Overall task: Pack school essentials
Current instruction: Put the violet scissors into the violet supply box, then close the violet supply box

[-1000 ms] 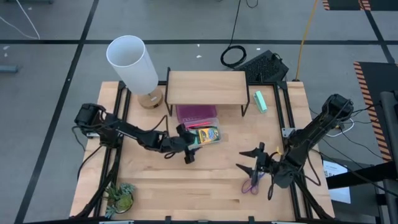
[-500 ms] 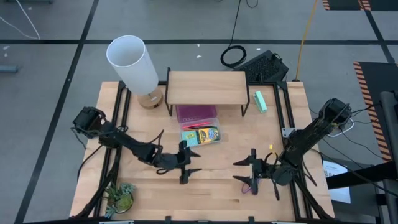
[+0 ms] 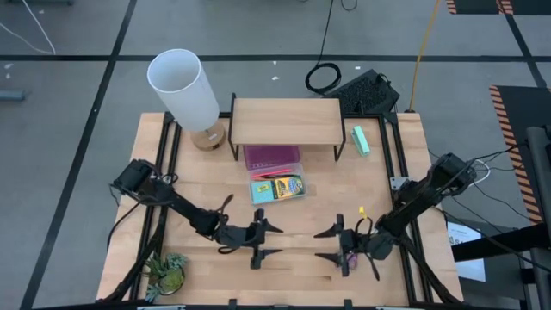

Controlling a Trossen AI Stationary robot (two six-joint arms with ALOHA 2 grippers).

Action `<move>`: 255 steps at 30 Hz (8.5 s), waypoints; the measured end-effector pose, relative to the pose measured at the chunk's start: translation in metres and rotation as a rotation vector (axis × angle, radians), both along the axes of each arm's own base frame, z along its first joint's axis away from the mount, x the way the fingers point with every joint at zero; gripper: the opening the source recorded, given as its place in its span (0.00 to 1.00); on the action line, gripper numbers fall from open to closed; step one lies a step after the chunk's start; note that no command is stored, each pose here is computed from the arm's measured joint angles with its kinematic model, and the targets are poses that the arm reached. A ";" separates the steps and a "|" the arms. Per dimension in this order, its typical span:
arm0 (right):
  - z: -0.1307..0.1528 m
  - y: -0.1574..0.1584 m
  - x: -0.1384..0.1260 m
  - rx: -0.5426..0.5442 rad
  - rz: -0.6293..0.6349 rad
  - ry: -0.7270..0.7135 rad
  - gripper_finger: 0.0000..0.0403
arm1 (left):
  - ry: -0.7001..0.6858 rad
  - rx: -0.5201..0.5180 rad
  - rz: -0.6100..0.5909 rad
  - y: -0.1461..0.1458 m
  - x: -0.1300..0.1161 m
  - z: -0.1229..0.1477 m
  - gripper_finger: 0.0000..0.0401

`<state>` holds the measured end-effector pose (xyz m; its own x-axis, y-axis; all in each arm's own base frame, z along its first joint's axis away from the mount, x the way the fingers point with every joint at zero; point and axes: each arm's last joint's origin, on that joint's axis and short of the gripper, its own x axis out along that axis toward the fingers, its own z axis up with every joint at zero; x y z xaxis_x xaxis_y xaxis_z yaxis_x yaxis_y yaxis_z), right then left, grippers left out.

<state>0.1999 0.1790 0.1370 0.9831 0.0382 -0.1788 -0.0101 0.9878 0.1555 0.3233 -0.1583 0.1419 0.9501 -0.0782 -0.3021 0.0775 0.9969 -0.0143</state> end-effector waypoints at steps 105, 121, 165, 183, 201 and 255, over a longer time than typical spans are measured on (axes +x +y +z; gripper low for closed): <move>-0.031 -0.024 -0.030 -0.229 0.063 0.736 0.66 | 0.006 -0.019 -0.143 -0.003 0.005 -0.019 0.70; -0.010 0.005 0.030 -0.441 0.162 0.464 0.66 | -0.008 0.008 -0.150 -0.004 0.005 -0.018 0.70; -0.012 -0.076 0.043 -0.186 0.171 0.754 0.14 | -0.019 0.145 -0.067 0.002 -0.023 0.055 0.70; 0.059 -0.185 0.116 -0.285 -0.085 0.512 0.16 | 0.131 0.465 0.236 0.097 -0.040 0.102 0.70; 0.021 -0.209 0.157 -0.151 -0.112 0.619 0.16 | 0.256 0.484 0.467 0.129 -0.043 0.095 0.70; 0.024 -0.200 0.124 -0.292 -0.280 0.641 0.44 | 0.345 0.163 0.507 0.140 -0.063 0.046 0.70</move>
<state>0.3235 -0.0206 0.1610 0.6494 -0.3339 -0.6832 0.2510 0.9422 -0.2219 0.2601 -0.0181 0.1882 0.7025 0.4292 -0.5678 -0.3870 0.8998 0.2014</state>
